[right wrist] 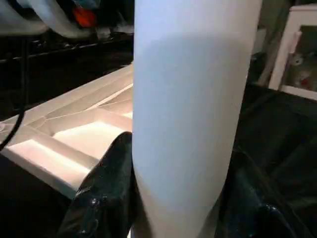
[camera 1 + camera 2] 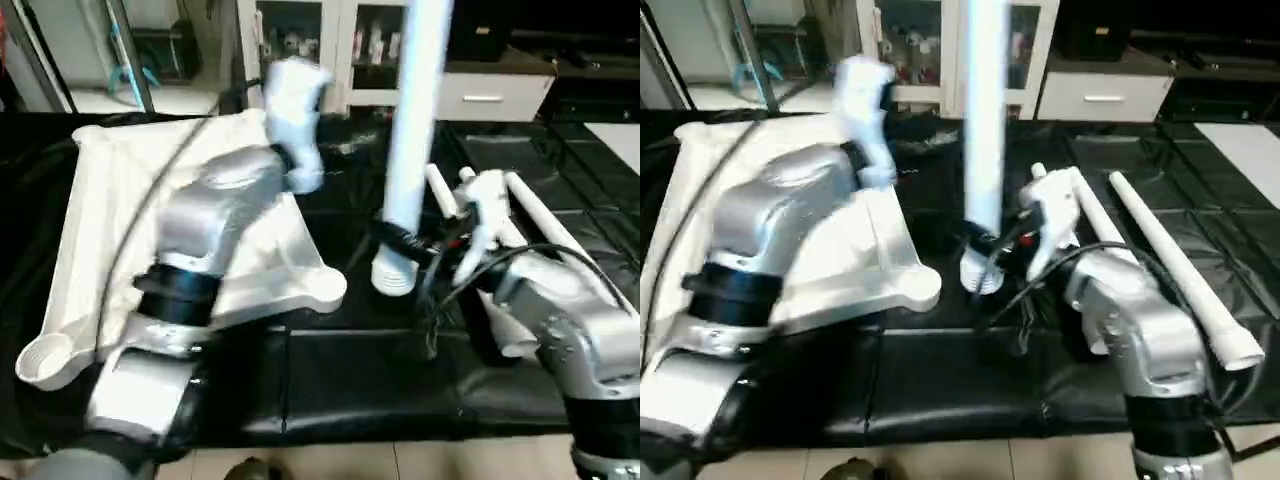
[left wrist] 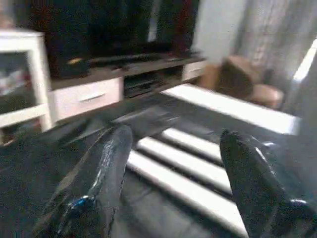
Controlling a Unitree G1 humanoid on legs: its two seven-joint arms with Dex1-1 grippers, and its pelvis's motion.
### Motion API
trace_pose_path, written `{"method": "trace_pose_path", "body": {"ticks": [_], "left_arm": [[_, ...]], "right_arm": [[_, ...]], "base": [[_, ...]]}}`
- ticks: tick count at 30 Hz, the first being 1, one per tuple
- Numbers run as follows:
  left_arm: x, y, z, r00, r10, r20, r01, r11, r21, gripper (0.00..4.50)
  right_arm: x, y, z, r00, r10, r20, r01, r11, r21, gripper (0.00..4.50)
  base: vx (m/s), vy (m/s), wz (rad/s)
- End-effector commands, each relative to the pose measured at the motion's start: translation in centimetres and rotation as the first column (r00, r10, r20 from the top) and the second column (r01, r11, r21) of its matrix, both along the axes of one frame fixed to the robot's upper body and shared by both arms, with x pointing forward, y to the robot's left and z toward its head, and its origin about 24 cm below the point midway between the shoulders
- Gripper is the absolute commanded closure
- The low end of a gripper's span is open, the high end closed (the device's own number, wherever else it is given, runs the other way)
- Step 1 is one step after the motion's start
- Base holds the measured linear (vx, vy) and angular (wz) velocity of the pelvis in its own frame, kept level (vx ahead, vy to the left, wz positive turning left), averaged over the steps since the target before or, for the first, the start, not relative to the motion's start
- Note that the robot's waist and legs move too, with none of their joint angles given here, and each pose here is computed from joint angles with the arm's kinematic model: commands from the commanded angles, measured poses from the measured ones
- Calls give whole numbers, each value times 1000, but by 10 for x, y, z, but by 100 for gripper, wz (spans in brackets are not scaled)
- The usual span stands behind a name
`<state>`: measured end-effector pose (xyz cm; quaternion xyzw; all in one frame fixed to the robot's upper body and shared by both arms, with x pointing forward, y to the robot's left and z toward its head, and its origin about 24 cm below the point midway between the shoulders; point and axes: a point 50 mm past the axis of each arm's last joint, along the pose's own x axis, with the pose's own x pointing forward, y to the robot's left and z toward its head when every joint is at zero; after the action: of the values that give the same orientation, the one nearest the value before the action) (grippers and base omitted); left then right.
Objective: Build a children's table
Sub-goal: Move to table
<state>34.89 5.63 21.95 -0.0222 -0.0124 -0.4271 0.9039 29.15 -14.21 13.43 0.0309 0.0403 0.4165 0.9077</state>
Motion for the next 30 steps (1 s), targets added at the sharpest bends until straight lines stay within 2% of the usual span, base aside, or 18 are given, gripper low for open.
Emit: {"method": "trace_pose_path", "body": {"ticks": [1, 3, 6, 13, 16, 17, 21, 22, 23, 24, 25, 27, 28, 29, 30], "left_arm": [[-11, -6, 16, 996, -77, 37, 78, 997, -22, 124], [-20, -11, 23, 989, -133, 56, 135, 990, -31, 124], [-24, -13, 27, 985, -160, 66, 162, 986, -27, 124], [-24, -12, 26, 987, -143, 68, 145, 989, -20, 124], [-17, -6, 23, 995, -83, 64, 84, 996, -13, 124], [-2, 18, 11, 994, 76, 84, -79, 996, 34, 124], [9, 51, -9, 967, 208, 149, -231, 960, 158, 124], [7, 68, -28, 973, 192, 129, -216, 953, 211, 124], [6, 70, -30, 975, 185, 123, -209, 953, 219, 124], [4, 74, -37, 980, 167, 107, -189, 953, 239, 96], [0, 78, -48, 988, 132, 78, -149, 949, 278, 96], [-9, 83, -69, 998, 64, 11, -64, 937, 345, 77], [-9, 83, -69, 998, 64, 11, -64, 937, 345, 77], [-12, 86, -82, 999, 37, -7, -32, 920, 390, 64], [-13, 88, -88, 1000, 26, -11, -19, 911, 412, 48]], "right_arm": [[6, -2, 5, 999, -25, 32, 26, 999, -24, 266], [9, -3, 3, 999, -29, 32, 30, 999, -39, 266], [11, -1, 1, 999, -30, 30, 31, 998, -48, 266], [13, 1, -1, 999, -22, 34, 24, 998, -62, 266], [16, -1, -1, 998, -56, 40, 59, 996, -71, 266], [21, -9, 1, 988, -149, 36, 151, 987, -60, 266], [25, -21, 4, 955, -285, 80, 289, 956, -46, 266], [23, -26, 7, 929, -325, 176, 335, 942, -27, 266], [23, -26, 8, 926, -324, 192, 335, 942, -27, 266], [21, -27, 8, 918, -320, 233, 334, 942, -25, 266], [19, -27, 7, 910, -327, 254, 346, 938, -35, 266], [19, -29, 2, 906, -378, 191, 388, 921, -16, 266], [19, -29, 2, 906, -378, 191, 388, 921, -16, 266], [19, -27, 0, 909, -376, 182, 384, 923, -10, 266], [19, -26, -1, 910, -372, 183, 380, 925, -7, 266]], "base": [[0, 0, 0], [0, 0, 0], [0, 0, 0], [0, 0, 0], [0, 0, 0], [0, 0, 0], [0, 0, 0], [0, 0, 0], [0, 0, 0], [0, 0, 0], [0, 0, 0], [0, 0, 0], [0, 0, 0], [0, 0, 0], [0, 0, 0]]}}
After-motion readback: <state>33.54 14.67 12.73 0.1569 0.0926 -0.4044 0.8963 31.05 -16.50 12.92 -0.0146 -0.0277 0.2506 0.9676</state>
